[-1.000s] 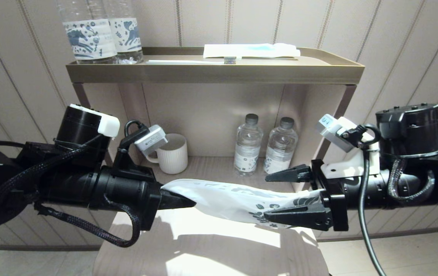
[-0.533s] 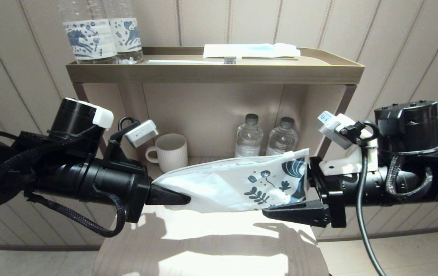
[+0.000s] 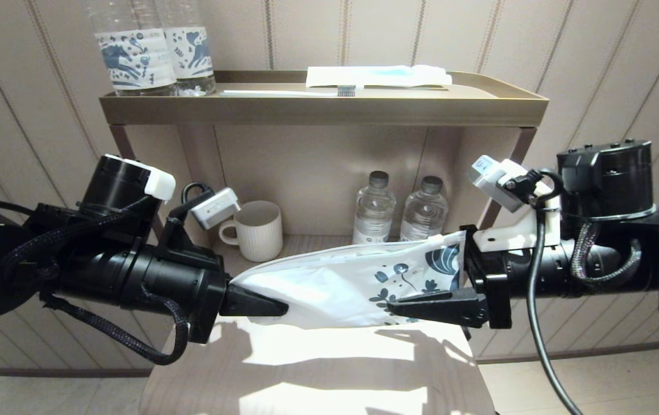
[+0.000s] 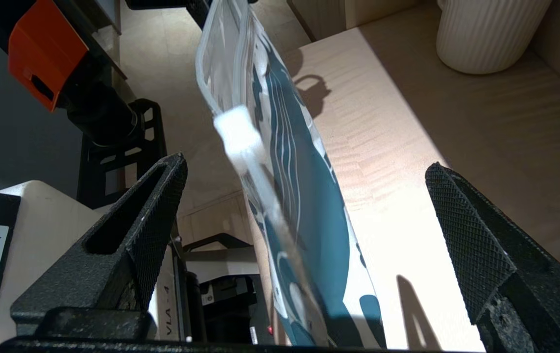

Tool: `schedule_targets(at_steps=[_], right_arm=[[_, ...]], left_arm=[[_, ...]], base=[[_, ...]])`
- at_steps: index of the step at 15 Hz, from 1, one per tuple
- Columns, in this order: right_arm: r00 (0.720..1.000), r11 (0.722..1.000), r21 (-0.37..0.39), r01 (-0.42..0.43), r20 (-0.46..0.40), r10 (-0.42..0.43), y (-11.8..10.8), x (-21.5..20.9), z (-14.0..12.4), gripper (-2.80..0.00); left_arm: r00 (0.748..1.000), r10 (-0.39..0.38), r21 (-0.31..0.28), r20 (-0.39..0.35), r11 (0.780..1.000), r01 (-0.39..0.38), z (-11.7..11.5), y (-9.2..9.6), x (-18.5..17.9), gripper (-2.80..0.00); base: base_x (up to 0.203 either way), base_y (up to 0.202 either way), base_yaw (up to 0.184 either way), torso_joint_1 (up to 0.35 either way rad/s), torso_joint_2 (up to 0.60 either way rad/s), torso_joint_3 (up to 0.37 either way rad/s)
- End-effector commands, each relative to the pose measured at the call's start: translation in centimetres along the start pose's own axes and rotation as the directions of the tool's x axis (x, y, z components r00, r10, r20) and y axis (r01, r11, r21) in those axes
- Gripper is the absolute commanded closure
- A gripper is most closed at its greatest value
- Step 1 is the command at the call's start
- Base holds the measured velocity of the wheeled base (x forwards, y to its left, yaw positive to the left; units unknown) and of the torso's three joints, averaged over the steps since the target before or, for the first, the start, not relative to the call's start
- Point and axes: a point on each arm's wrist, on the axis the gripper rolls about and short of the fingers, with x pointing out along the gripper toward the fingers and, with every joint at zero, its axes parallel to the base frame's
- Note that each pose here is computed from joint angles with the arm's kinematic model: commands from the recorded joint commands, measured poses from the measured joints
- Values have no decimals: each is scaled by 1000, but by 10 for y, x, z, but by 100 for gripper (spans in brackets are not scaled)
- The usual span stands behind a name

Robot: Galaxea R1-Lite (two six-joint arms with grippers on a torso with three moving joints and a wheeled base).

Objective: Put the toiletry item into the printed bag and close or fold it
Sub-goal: Hand it to the other hand

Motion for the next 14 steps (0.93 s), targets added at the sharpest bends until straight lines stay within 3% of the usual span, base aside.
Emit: schedule_targets(at_steps=[1,9,10,14], right_arm=[[1000,1000,-2,-6,1,6,-1,1,1,-280],[1000,1000,3,-7,-3,7,-2,3,-1,-280],[1000,1000,1,-5,-2,5,-2,3,0,0],[1000,1000,1,-6,0,6,-2,3,1,0]], left_arm=[[1000,-12,-5,-11,1000,12,-1,1,4,0],[1000,-15,-5,-14,1000,15,-2,1,5,0],[1000,-15,-6,-15,1000,15,-2,1,5,0],[999,-30,-6,-35,1000,30,-6,0,11,0]], base=[[0,0,0,0,0,0],[0,0,0,0,0,0],[0,0,0,0,0,0],[0,0,0,0,0,0]])
